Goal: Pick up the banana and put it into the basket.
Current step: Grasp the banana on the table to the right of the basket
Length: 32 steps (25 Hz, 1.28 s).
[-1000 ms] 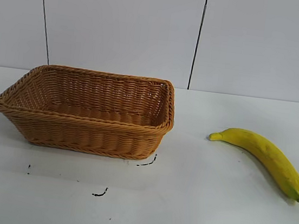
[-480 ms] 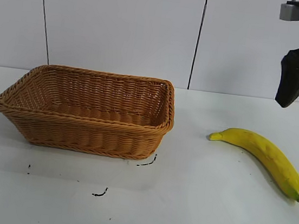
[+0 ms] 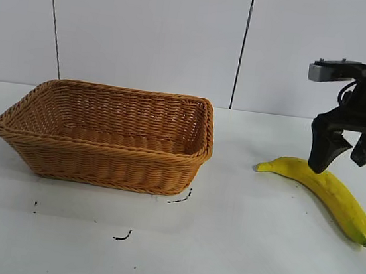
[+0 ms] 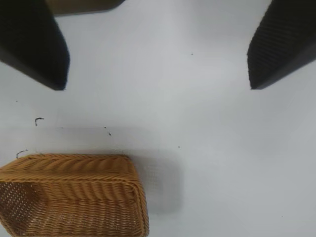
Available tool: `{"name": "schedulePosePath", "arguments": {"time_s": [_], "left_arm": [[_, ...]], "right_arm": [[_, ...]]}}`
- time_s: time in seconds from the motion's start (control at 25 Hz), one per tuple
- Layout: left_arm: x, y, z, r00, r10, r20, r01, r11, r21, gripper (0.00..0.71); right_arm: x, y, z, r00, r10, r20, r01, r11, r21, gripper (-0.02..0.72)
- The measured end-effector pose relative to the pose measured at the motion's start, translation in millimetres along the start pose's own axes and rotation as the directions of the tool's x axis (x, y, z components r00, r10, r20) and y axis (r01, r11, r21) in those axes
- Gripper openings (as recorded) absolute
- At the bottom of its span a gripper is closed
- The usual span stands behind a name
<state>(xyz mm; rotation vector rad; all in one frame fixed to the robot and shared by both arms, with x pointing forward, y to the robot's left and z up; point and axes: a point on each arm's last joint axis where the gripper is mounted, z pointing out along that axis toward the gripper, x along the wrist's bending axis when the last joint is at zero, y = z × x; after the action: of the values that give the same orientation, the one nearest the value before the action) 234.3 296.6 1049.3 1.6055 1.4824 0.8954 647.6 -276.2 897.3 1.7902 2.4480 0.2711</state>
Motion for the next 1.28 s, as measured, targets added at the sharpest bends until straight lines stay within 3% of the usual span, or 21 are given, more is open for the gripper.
{"name": "schedulePosePath", "arguments": {"time_s": [0.28, 0.76, 0.88, 0.96, 1.28], "left_arm": [[0.0, 0.0, 0.0, 1.0, 0.0, 0.0, 0.0, 1.0, 0.0, 0.695], [0.0, 0.0, 0.0, 1.0, 0.0, 0.0, 0.0, 1.0, 0.0, 0.695], [0.0, 0.0, 0.0, 1.0, 0.0, 0.0, 0.0, 1.0, 0.0, 0.695], [0.0, 0.0, 0.0, 1.0, 0.0, 0.0, 0.0, 1.0, 0.0, 0.695], [0.0, 0.0, 0.0, 1.0, 0.0, 0.0, 0.0, 1.0, 0.0, 0.695]], "right_arm": [[-2.1, 3.2, 5.7, 1.0, 0.0, 0.018, 0.0, 0.999, -0.034, 0.627], [-2.0, -0.6, 14.3, 0.999, 0.031, 0.008, -0.031, 0.999, 0.008, 0.603], [-1.7, -1.4, 14.3, 0.999, 0.039, 0.006, -0.039, 0.999, 0.017, 0.491], [-1.6, -1.9, 14.3, 0.999, 0.04, 0.005, -0.04, 0.999, 0.023, 0.327], [-2.3, -1.8, -1.8, 1.0, 0.011, 0.019, -0.012, 0.999, 0.048, 0.32]]}}
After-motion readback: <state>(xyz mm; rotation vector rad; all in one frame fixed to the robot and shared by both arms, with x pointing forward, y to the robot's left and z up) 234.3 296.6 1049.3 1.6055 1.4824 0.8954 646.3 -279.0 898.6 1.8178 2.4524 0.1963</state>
